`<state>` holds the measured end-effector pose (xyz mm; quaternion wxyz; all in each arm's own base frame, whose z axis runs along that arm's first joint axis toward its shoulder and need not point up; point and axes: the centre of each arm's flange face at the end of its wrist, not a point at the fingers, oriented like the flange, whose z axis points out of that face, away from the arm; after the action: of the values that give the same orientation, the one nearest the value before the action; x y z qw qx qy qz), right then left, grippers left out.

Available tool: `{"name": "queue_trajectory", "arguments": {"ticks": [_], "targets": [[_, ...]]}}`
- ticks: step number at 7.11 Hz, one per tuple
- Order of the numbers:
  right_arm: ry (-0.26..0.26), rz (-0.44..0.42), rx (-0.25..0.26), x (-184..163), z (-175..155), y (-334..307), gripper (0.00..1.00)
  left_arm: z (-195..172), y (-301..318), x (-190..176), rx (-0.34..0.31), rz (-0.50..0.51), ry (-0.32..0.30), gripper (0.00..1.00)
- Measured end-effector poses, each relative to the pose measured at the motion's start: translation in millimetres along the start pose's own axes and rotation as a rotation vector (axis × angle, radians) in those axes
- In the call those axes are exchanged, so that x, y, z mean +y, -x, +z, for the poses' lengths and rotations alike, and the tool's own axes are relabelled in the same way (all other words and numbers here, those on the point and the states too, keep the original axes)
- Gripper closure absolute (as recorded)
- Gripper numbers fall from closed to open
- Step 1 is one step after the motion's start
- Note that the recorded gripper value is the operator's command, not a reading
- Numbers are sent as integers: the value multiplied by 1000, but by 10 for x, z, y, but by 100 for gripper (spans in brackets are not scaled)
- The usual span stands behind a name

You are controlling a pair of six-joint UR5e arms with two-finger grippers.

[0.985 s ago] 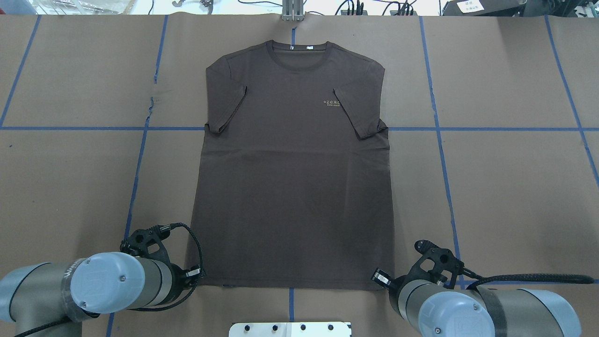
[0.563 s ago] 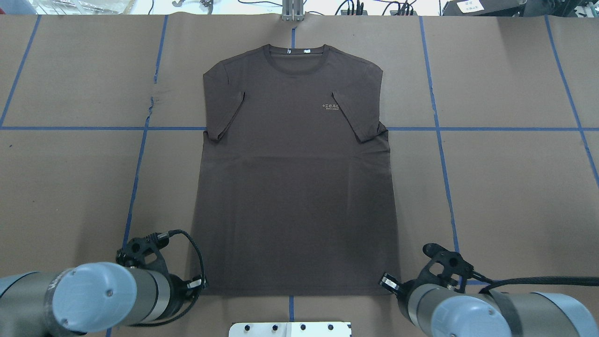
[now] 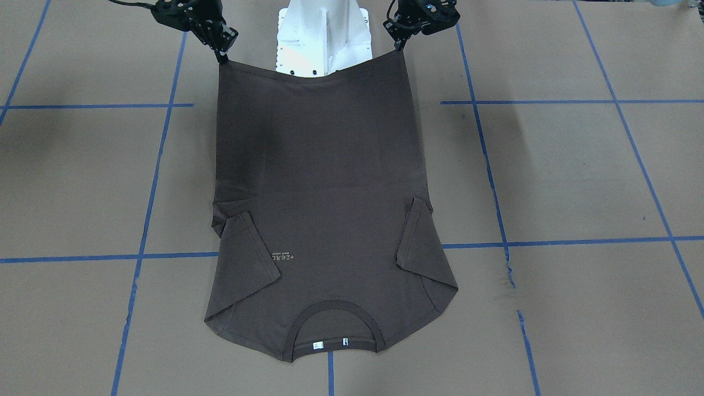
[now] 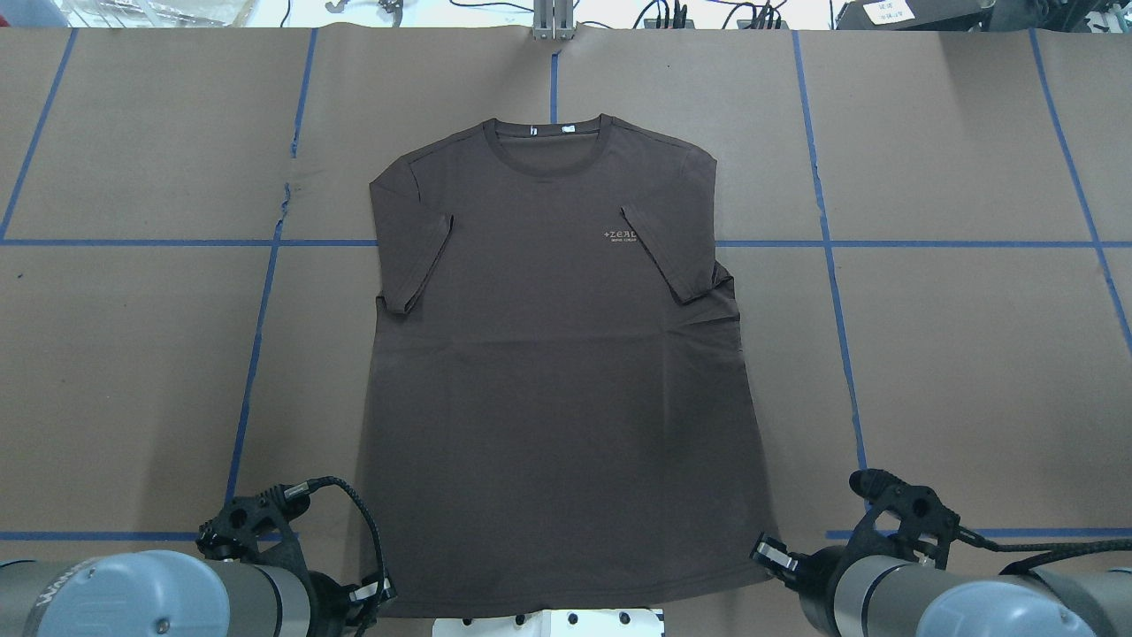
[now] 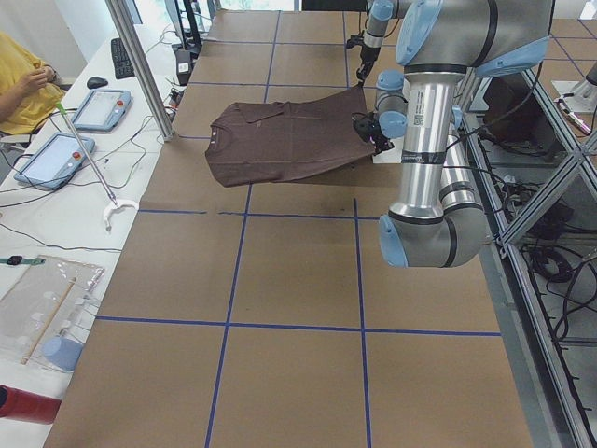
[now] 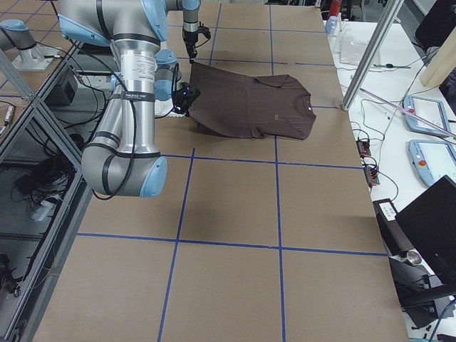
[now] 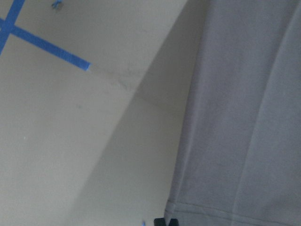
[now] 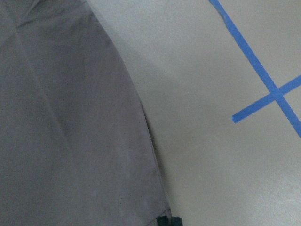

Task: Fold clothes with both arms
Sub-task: 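Lift the hem with both grippers and fold it up onto the collar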

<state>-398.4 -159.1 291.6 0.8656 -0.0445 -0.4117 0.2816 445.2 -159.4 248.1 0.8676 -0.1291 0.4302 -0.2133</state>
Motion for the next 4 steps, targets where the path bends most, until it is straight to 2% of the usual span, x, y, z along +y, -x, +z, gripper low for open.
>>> {"name": "queue_trajectory", "arguments": {"ticks": [2, 4], "targets": [[-37, 4, -41, -462, -1, 393, 100, -117, -400, -579, 66, -1, -104, 100], [-106, -27, -25, -1153, 308, 915, 100, -121, -741, -1293, 76, 45, -226, 100]]}}
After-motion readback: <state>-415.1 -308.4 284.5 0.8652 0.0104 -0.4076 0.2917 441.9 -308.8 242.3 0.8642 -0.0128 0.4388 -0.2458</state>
